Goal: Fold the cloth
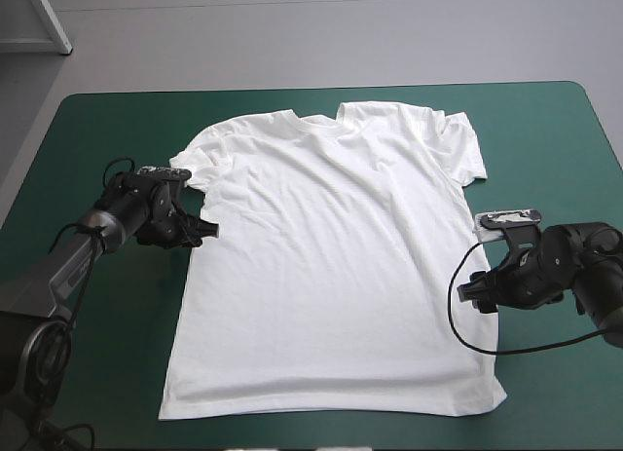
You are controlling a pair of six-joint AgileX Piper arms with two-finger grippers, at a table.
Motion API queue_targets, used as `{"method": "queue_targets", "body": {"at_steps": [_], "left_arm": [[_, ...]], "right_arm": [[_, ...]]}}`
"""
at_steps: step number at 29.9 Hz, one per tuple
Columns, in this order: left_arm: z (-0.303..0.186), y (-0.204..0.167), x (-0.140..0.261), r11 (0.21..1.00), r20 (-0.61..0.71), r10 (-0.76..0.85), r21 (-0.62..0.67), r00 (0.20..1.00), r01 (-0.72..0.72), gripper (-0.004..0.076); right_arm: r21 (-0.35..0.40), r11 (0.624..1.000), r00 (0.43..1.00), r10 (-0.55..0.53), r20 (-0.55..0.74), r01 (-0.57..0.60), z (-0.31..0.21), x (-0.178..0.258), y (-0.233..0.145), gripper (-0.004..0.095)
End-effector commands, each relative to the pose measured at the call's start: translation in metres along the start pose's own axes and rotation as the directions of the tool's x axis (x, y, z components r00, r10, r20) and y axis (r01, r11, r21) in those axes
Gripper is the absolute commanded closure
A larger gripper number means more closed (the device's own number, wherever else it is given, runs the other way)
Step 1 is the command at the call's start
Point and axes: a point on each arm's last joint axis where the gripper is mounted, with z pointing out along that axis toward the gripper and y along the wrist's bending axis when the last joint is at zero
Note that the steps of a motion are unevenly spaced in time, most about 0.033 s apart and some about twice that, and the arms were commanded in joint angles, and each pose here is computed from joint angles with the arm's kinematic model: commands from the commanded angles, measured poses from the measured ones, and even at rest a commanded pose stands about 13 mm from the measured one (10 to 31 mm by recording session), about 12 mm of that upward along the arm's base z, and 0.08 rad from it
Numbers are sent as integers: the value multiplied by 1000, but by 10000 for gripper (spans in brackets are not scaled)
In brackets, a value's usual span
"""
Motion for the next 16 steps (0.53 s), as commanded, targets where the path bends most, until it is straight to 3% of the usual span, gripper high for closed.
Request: {"method": "queue_targets", "body": {"at_steps": [1,9,16], "left_arm": [[-12,4,-28,999,150,-24,33,988,19,313],[-1,-7,-62,991,230,-43,133,972,13,313],[28,-11,-59,990,121,-49,141,991,31,314]], "right_arm": [[11,1000,997,1,82,-2,-13,-7,-2,225],[15,1000,985,5,170,-8,-11,-17,-3,225],[20,1000,978,5,208,-10,3,-41,-5,224]]}}
